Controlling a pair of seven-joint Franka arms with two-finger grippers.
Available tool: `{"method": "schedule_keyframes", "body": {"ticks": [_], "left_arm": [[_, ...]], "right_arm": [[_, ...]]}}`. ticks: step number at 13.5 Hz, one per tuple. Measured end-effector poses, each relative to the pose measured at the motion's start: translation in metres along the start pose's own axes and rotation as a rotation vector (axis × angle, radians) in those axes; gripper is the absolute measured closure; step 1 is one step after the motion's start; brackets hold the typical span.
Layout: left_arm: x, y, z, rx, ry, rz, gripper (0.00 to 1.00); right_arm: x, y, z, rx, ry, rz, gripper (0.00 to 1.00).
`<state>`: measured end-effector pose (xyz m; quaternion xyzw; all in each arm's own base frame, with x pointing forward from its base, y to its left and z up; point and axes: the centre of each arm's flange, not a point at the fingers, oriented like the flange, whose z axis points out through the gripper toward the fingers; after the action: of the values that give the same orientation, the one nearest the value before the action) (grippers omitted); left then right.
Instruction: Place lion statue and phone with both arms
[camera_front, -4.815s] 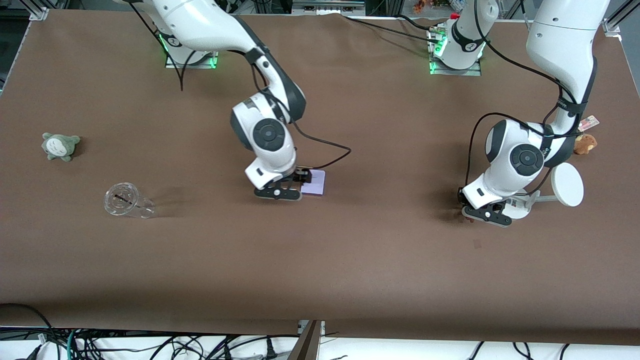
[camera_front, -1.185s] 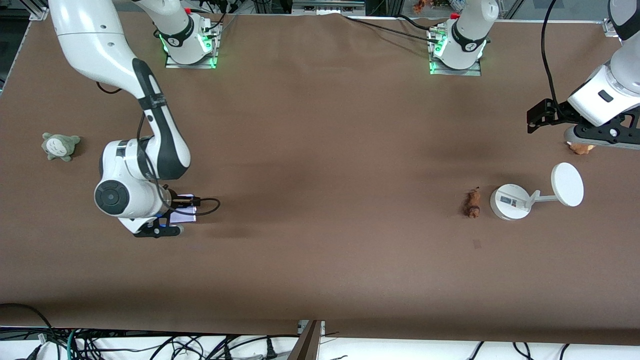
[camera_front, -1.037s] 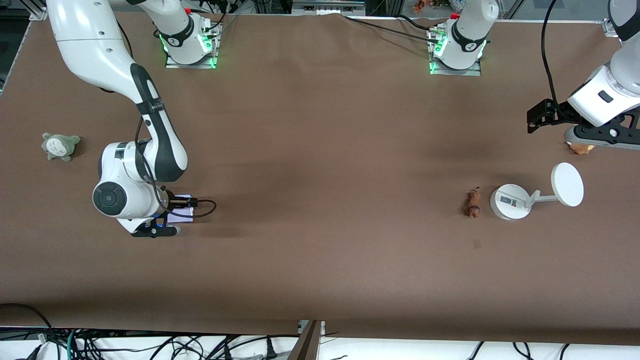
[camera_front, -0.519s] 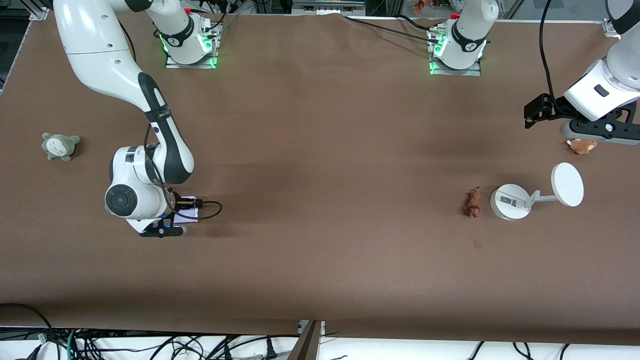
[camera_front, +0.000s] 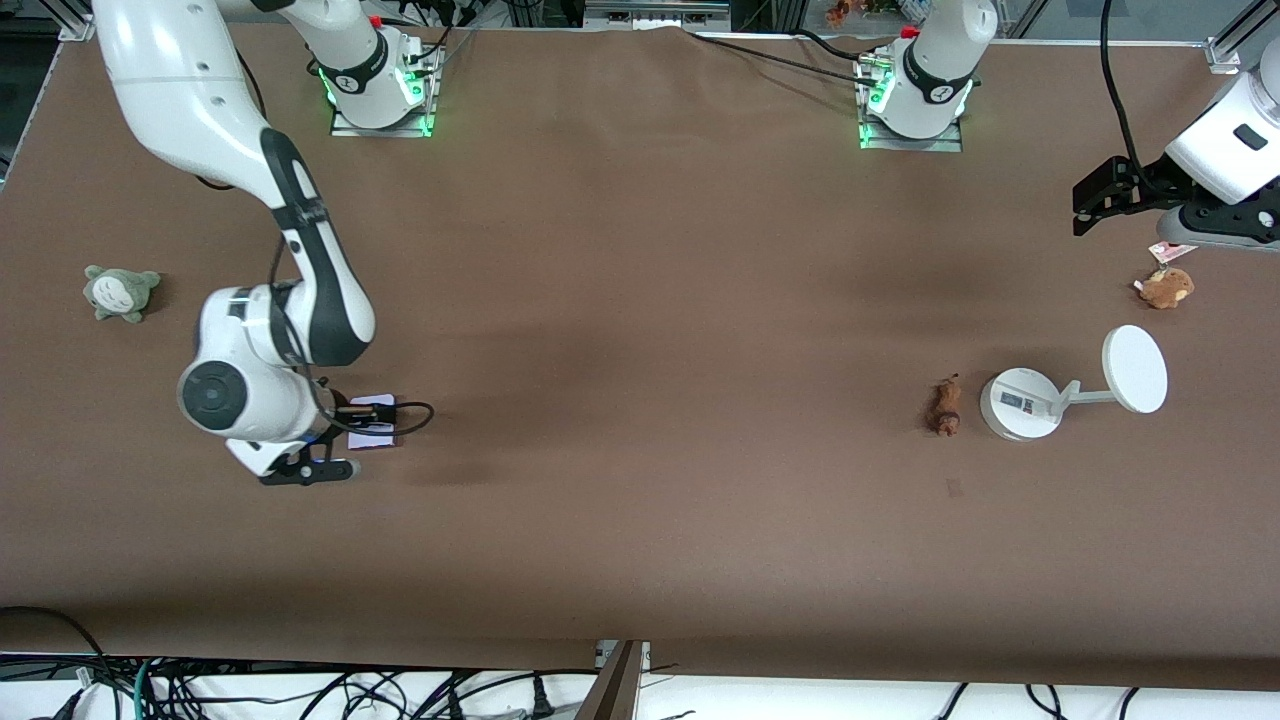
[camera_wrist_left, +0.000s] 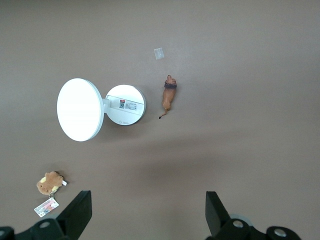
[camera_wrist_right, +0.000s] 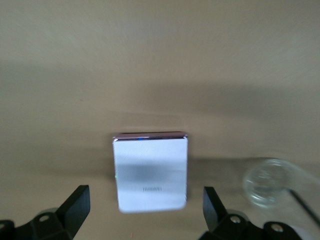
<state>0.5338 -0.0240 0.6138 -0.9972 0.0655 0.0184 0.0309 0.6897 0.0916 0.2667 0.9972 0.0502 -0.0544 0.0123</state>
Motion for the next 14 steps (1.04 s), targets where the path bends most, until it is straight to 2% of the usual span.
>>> {"method": "schedule_keyframes", "body": {"ticks": [2, 6, 10, 14], "left_arm": [[0.001, 0.008, 0.001, -0.001, -0.001, -0.019, 0.00], [0.008, 0.029, 0.016, -0.001, -0.031, -0.009, 0.00], [0.019, 0.047, 0.034, -0.004, -0.061, 0.019, 0.00], [0.021, 0.046, 0.032, -0.004, -0.050, 0.017, 0.00]], "right_arm": [[-0.002, 0.017, -0.070, -0.004, 0.021, -0.031, 0.00], [-0.037, 0.073, -0.182, -0.013, 0.015, -0.021, 0.00], [-0.072, 0.087, -0.250, 0.000, 0.058, -0.002, 0.00], [-0.105, 0.080, -0.303, -0.036, 0.115, -0.033, 0.00]]}}
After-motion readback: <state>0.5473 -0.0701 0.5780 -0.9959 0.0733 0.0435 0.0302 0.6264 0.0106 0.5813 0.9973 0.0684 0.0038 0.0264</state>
